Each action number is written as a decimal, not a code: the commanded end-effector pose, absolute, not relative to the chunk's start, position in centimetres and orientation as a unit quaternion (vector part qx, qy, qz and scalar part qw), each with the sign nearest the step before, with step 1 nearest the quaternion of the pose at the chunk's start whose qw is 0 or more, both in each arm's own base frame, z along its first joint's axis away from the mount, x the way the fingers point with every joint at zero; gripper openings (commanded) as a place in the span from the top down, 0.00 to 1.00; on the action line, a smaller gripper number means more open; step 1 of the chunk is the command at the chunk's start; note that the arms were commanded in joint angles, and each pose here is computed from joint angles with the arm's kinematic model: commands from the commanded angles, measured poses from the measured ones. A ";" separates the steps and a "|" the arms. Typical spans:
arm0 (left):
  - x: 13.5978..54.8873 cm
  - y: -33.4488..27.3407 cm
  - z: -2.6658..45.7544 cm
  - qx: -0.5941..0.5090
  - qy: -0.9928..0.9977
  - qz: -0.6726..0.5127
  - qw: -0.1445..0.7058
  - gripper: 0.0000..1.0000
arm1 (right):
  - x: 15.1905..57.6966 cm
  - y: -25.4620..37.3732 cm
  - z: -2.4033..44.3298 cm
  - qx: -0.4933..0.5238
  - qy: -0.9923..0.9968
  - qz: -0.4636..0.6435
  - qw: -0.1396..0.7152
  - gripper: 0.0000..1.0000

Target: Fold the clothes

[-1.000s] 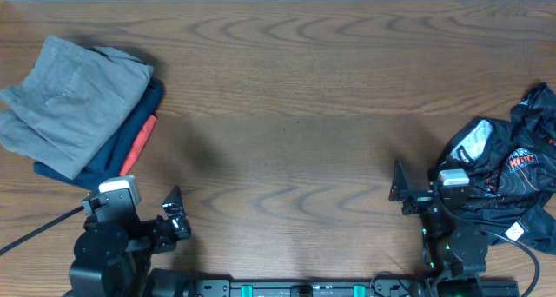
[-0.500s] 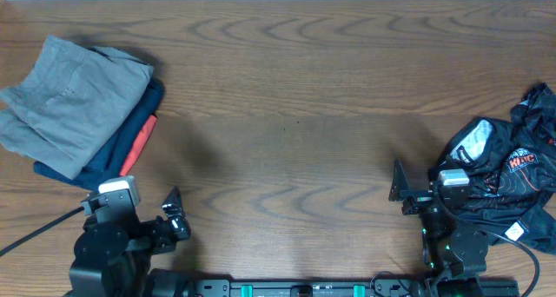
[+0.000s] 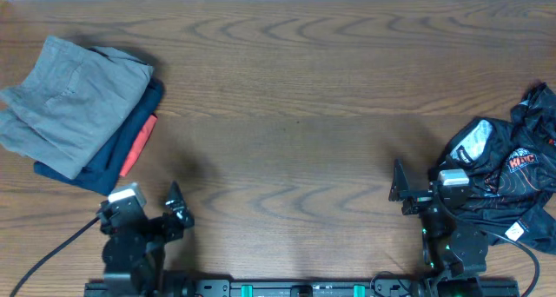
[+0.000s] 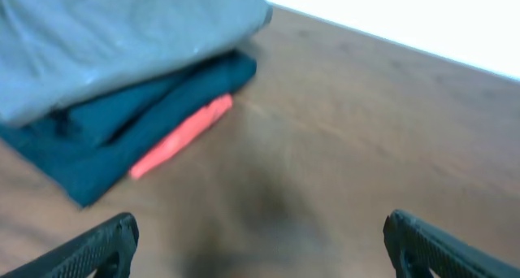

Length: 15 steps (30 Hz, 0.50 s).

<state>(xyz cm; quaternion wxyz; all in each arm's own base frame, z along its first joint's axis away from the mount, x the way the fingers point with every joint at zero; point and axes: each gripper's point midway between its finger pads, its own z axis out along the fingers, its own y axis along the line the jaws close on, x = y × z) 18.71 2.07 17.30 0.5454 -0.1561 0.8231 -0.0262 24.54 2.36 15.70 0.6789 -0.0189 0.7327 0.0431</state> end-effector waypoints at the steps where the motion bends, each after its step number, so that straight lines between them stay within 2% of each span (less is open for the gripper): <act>1: 20.0 2.3 16.7 -0.163 0.798 -0.032 0.579 0.02 | 24.5 2.2 15.7 -0.024 0.732 0.035 0.680 0.01; 10: 23.6 2.2 17.5 -0.162 0.725 -0.052 0.668 0.02 | 24.5 2.2 15.7 -0.024 0.732 0.035 0.680 0.01; 15: 24.4 2.1 15.2 -0.160 0.721 -0.056 0.672 0.02 | 24.5 2.2 15.7 -0.024 0.732 0.035 0.680 0.01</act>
